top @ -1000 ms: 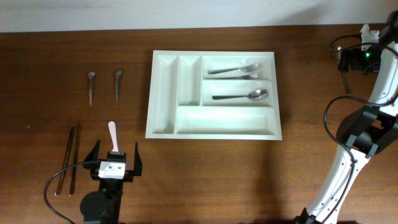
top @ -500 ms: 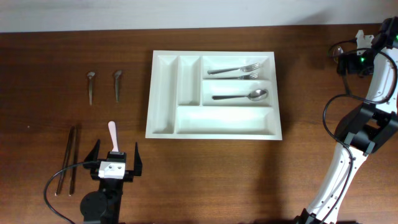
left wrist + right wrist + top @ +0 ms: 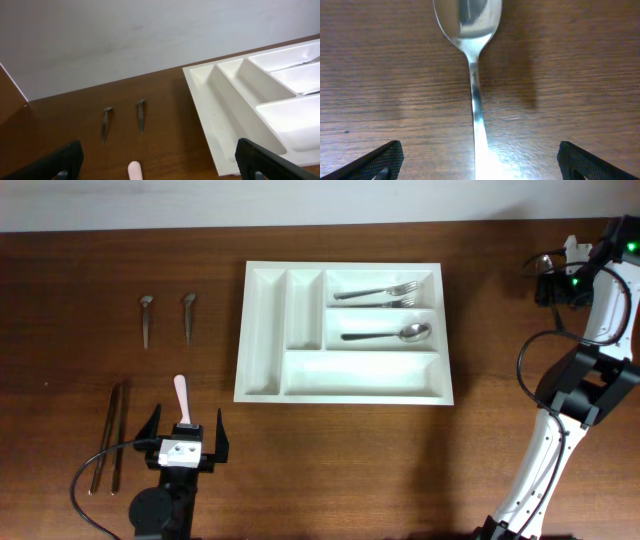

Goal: Pack container
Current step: 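Lower the right gripper and close it on the spoon handle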

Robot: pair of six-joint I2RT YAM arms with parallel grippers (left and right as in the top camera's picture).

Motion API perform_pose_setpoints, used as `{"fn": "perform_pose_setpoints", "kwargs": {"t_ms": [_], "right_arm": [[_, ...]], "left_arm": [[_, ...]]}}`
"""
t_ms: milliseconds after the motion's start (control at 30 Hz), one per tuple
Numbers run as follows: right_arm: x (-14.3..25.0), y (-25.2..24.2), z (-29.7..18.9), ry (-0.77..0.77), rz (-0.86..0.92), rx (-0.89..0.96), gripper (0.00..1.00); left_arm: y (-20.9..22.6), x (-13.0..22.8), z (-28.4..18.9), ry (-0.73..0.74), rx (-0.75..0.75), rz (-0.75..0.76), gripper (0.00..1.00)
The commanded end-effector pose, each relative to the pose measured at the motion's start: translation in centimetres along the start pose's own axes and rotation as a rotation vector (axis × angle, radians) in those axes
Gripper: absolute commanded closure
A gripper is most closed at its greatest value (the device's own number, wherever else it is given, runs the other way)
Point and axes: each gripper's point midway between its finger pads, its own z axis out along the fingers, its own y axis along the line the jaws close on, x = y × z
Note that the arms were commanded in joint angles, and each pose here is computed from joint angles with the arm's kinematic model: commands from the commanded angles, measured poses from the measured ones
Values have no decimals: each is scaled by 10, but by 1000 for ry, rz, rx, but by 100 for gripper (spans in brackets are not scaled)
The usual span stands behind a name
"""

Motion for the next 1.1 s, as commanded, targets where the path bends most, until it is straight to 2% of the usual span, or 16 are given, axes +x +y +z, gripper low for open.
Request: {"fn": "perform_pose_setpoints", "kwargs": {"t_ms": [0, 767, 933, 1067], "right_arm": [[10, 5, 16, 33, -2, -27, 1], [30, 11, 33, 100, 2, -50, 1], [29, 4, 33, 102, -1, -12, 1], [41, -9, 34, 161, -37, 68, 1]], "left_arm": [[1, 3, 0, 3, -10, -3, 1], [1, 3, 0, 3, -10, -3, 1], [2, 3, 0, 3, -10, -3, 1], [2, 3, 0, 3, -10, -3, 1]]}}
